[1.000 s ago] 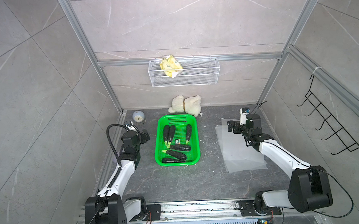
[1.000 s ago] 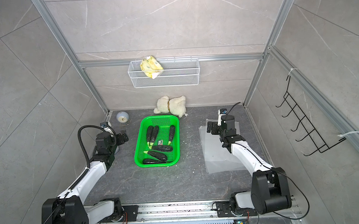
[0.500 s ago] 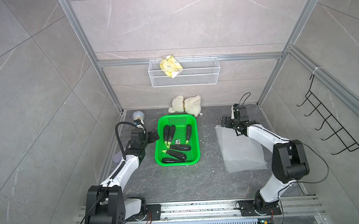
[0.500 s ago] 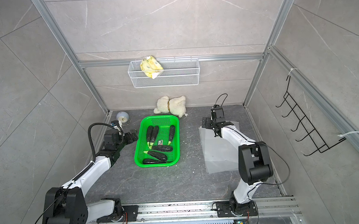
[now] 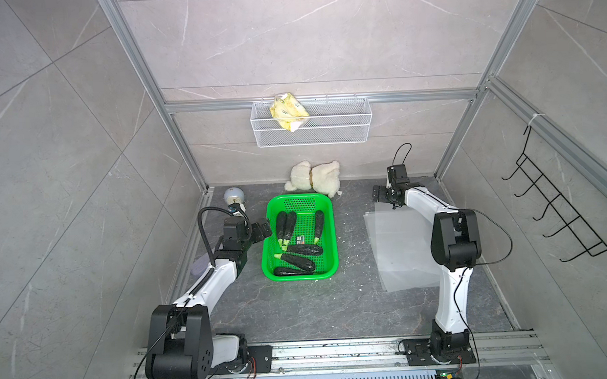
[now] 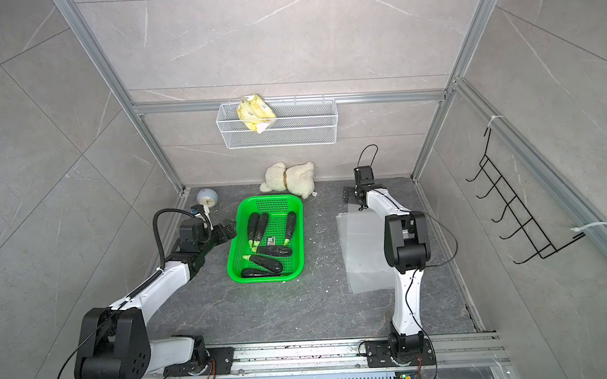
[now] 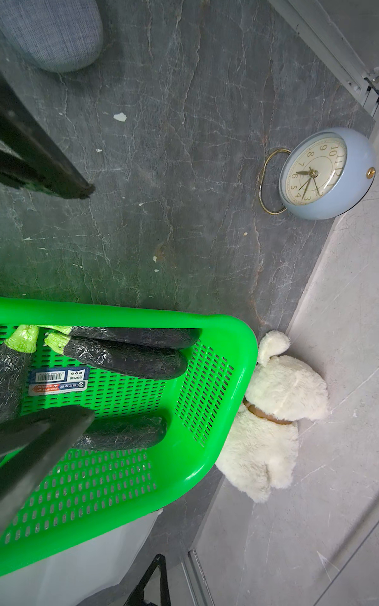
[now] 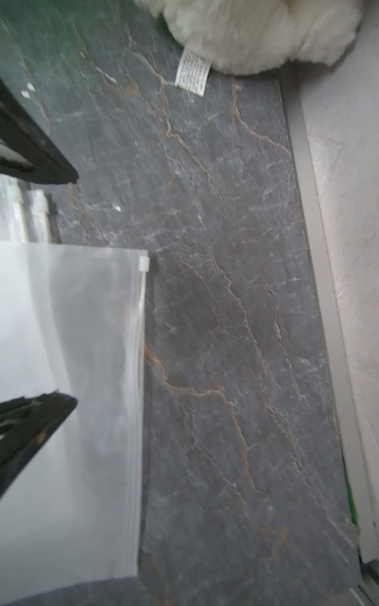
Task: Place the eggplant in a zip-top bag and seal the zipper
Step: Adjust the zipper food storage bag at the center of the board.
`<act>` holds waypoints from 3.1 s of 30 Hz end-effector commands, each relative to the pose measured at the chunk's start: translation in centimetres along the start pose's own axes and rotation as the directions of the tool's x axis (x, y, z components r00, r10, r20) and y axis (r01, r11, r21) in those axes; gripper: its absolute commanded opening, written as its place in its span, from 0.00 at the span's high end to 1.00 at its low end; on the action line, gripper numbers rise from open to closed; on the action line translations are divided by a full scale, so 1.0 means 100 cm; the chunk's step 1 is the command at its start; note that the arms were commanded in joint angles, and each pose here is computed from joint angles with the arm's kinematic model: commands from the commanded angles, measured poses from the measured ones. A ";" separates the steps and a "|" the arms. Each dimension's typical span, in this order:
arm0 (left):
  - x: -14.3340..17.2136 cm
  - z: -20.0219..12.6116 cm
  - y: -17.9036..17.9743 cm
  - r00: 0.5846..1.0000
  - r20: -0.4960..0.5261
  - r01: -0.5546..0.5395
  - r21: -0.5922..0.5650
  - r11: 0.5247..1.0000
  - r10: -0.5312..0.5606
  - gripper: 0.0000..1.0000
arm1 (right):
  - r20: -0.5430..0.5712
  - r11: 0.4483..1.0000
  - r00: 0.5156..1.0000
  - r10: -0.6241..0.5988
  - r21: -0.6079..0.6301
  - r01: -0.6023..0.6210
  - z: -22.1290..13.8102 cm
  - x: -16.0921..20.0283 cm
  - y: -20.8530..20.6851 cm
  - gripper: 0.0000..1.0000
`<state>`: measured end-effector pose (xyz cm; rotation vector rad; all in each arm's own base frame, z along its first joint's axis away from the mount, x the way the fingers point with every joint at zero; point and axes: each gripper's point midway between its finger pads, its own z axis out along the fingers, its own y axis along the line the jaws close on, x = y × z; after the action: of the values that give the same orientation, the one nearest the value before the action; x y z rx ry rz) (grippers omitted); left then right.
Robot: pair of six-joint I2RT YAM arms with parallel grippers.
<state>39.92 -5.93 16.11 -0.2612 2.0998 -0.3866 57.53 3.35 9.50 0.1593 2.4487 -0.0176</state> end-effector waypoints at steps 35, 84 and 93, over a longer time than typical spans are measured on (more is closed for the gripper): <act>-0.013 -0.003 -0.003 0.999 0.036 -0.006 -0.005 1.000 0.006 0.01 | -0.216 0.847 0.880 0.423 0.439 -0.299 0.050 0.042 -0.070 0.09; -0.014 -0.017 -0.010 0.998 0.054 -0.010 0.036 0.999 0.008 0.01 | -0.531 0.967 0.846 -0.050 -0.238 -0.093 -0.011 0.162 0.063 0.77; -0.016 -0.021 -0.011 0.998 0.061 -0.011 0.042 0.999 0.008 0.01 | -0.568 0.958 0.809 -0.149 -0.287 -0.026 -0.041 0.196 0.071 0.77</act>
<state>39.17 -5.78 17.63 -0.2558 2.0646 -0.3891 45.29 12.70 2.09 0.0090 2.8892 0.4019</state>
